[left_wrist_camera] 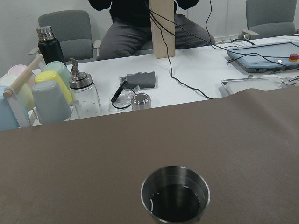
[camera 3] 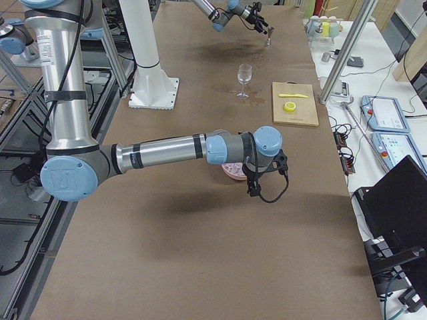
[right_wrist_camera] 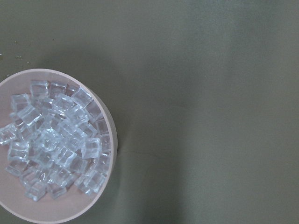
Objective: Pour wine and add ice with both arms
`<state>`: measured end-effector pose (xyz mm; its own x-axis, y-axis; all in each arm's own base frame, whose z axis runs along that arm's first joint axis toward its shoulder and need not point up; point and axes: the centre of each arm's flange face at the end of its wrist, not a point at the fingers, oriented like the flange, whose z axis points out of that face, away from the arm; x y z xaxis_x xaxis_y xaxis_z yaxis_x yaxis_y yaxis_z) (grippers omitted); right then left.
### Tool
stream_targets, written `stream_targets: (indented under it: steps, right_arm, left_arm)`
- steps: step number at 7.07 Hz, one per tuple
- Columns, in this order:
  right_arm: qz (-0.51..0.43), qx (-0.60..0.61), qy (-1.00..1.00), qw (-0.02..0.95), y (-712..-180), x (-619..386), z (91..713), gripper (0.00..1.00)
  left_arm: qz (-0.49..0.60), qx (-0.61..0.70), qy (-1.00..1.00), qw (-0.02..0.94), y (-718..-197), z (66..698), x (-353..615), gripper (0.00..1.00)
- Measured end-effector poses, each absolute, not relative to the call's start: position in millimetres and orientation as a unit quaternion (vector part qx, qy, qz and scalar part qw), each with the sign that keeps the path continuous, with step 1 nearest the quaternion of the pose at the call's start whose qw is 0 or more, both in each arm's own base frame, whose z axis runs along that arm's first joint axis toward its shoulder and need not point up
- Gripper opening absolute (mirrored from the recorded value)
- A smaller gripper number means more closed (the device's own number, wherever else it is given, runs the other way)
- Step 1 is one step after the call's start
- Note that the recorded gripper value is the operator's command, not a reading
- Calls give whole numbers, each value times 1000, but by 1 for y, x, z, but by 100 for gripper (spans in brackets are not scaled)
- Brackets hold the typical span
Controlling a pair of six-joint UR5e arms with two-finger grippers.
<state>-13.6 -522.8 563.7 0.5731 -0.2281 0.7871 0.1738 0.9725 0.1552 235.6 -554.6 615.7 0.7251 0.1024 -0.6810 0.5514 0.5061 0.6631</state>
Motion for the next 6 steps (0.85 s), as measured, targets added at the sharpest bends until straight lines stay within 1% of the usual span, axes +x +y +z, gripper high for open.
stream_targets:
  steps: [6]
  right_arm:
    - [-115,29,-448,886,-523,-16,564,100]
  left_arm:
    - [-186,462,337,799,-574,624,270,97]
